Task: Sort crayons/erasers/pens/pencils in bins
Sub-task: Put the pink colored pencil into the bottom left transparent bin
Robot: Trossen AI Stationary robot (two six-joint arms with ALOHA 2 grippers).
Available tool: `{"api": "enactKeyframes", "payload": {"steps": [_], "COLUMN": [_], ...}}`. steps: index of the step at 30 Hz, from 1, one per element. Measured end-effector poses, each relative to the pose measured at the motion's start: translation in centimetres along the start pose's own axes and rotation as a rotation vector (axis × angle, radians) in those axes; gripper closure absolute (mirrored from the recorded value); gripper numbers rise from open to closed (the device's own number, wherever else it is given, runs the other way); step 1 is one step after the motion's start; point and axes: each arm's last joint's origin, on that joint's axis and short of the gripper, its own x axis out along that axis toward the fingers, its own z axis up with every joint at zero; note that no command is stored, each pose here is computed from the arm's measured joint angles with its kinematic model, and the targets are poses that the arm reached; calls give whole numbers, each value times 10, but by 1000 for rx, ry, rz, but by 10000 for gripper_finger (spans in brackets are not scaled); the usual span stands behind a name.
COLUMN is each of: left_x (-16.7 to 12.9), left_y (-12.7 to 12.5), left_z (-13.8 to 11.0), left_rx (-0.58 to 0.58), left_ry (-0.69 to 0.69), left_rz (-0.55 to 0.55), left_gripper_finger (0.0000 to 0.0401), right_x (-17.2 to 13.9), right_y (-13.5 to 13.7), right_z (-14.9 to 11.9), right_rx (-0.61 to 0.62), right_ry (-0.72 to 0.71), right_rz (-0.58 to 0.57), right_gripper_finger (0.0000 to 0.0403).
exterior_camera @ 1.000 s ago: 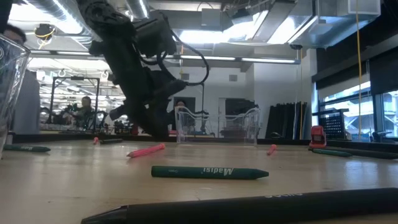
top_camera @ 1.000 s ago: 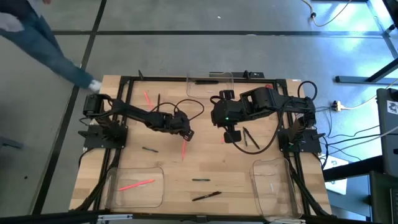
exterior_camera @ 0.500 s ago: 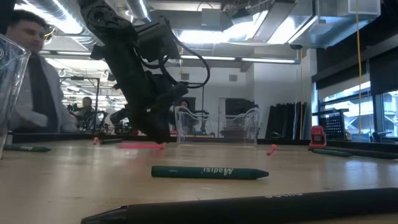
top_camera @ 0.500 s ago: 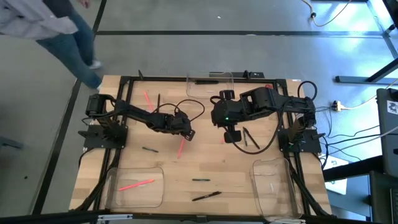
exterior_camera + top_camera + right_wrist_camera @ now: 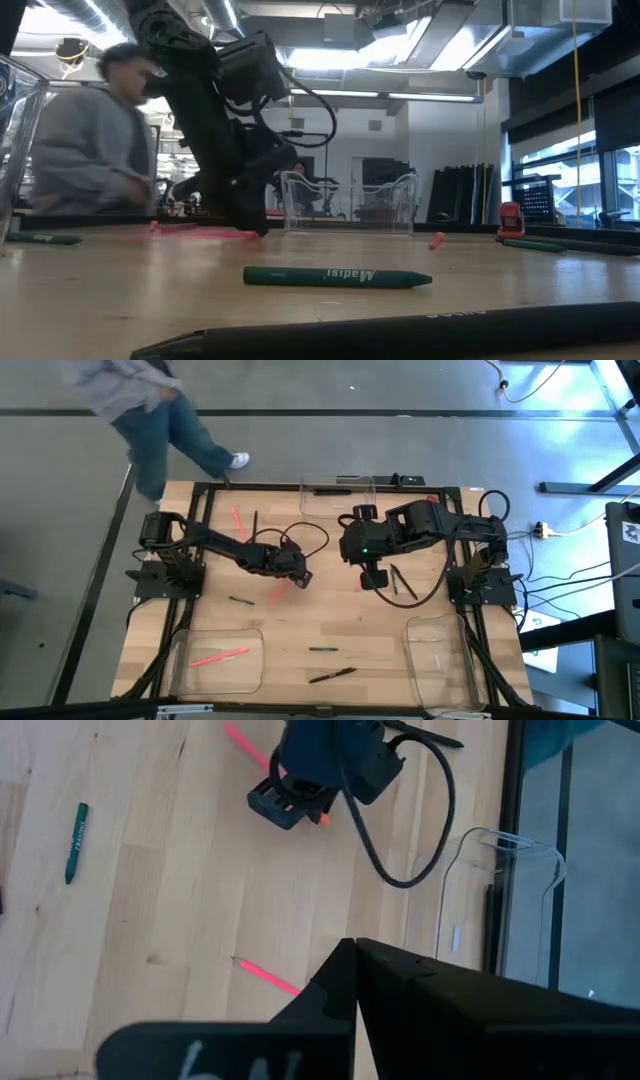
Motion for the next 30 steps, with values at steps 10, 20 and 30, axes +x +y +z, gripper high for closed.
{"api": "enactKeyframes", "payload": {"steps": [10,20,30], "left_x": [2,12,12], "left_y": [0,0,0], "left_z": [-2,-8,-9], "left_rx": [107,257,317], "left_ry": [-6,8,11], "left_rz": [24,61,63], "left_gripper_finger": [312,316,390], "right_x": [0,0,0], "right_y": [0,0,0], "right_z": [0,0,0], "right_rx": [0,2,6], "right_ry": [0,0,-1], "right_rz": [0,0,0], "right_gripper_finger": [393,393,393]}}
